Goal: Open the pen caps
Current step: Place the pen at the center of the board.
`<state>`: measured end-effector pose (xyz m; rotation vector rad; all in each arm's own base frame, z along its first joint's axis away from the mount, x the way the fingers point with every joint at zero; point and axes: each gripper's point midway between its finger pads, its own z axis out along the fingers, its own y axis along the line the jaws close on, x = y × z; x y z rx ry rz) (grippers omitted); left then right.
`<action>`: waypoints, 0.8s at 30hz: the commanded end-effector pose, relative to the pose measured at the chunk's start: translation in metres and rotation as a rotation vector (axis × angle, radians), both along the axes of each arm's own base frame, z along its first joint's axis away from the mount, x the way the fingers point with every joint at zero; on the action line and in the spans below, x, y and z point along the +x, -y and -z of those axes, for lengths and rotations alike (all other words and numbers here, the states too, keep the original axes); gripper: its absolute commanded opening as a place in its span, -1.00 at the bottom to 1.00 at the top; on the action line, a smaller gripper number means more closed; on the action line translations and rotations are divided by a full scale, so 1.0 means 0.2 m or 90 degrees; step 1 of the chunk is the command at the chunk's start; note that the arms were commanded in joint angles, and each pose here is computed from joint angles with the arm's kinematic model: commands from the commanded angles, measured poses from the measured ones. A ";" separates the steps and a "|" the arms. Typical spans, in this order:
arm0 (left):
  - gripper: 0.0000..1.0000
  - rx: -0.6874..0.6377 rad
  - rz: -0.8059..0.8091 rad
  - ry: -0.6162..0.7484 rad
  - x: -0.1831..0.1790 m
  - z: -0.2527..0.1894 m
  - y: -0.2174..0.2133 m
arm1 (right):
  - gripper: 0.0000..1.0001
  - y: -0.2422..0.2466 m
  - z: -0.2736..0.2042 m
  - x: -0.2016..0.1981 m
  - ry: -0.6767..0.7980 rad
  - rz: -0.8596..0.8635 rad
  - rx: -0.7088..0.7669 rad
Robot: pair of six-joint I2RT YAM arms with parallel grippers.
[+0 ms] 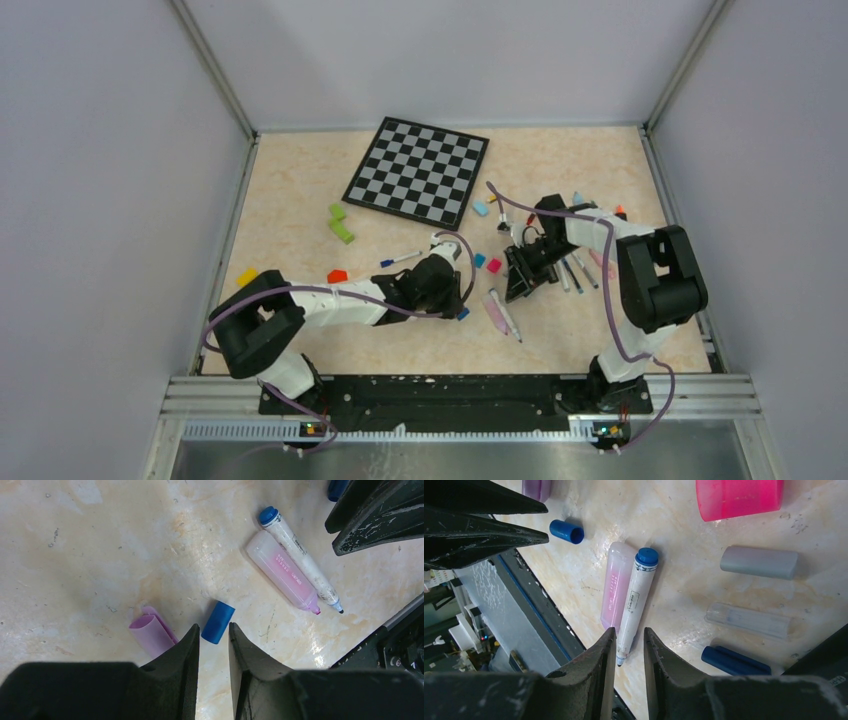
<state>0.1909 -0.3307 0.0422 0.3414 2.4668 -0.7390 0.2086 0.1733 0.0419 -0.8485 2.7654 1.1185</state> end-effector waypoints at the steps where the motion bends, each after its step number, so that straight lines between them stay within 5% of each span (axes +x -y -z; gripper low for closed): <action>1: -0.38 -0.028 0.010 0.033 0.03 -0.12 0.06 | -0.49 -0.05 -0.07 0.05 0.034 -0.007 0.020; 11: -0.23 -0.027 0.008 0.172 0.12 -0.37 -0.04 | -0.48 -0.08 -0.26 0.00 0.124 -0.084 0.110; 14: 0.12 0.013 0.021 0.253 0.16 -0.46 -0.13 | -0.43 -0.08 -0.33 -0.02 0.169 -0.114 0.138; 18: 0.94 0.074 0.043 0.362 0.24 -0.56 -0.25 | -0.37 -0.05 -0.42 -0.02 0.226 -0.132 0.169; 24: 0.97 0.149 0.100 0.366 0.40 -0.58 -0.45 | -0.34 0.06 -0.51 0.00 0.285 -0.077 0.232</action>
